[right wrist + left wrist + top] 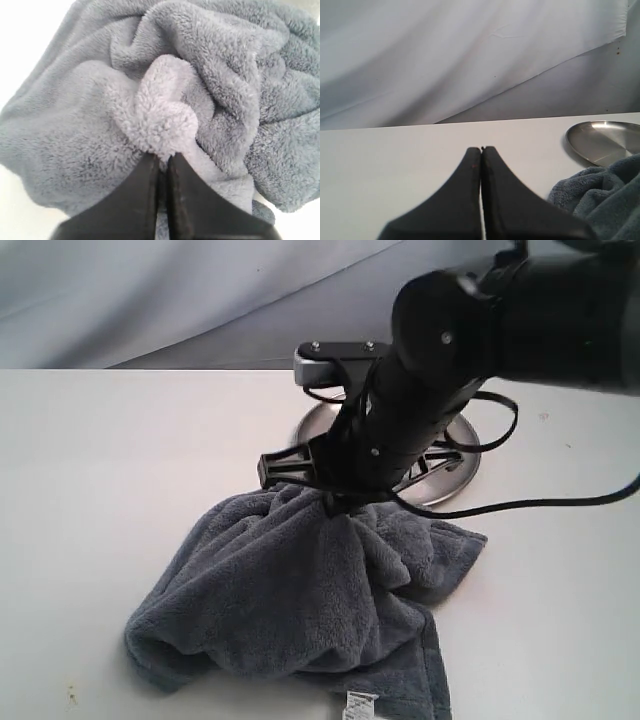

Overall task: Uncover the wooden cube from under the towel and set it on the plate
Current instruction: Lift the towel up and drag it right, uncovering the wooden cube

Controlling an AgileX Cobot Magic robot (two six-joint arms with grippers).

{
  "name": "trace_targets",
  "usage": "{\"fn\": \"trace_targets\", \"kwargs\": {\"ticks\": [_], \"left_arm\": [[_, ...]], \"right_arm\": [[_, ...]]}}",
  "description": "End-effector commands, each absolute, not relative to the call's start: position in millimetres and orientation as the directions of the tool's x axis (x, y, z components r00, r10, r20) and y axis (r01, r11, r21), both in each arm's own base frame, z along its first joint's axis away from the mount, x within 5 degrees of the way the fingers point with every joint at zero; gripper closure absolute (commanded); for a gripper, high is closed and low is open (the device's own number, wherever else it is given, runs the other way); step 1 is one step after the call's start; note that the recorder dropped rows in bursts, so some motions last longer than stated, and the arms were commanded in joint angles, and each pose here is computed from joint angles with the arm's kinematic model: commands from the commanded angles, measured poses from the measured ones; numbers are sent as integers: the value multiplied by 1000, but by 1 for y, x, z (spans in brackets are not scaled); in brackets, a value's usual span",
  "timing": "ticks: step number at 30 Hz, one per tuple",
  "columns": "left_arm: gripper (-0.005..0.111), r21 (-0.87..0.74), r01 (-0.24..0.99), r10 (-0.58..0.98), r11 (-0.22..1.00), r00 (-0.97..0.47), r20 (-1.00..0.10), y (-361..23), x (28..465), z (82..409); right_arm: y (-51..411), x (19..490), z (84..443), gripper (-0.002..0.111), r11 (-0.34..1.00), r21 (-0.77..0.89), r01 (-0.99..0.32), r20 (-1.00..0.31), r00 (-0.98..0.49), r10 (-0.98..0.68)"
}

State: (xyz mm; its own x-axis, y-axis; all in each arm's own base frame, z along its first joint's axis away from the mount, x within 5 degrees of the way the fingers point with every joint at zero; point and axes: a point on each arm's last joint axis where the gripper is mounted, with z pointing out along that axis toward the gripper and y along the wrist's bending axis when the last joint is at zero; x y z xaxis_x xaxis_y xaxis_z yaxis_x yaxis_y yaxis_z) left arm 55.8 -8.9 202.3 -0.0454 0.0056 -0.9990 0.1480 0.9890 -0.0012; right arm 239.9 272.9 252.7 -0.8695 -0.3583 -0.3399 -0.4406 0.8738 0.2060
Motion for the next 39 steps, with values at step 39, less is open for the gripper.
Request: {"fn": "trace_targets", "kwargs": {"ticks": [39], "left_arm": [[107, -5, 152, 1, 988, -43, -999, -9, 56, 201]], "right_arm": [[123, 179, 417, 108, 952, -223, -209, -714, -630, -305]]}}
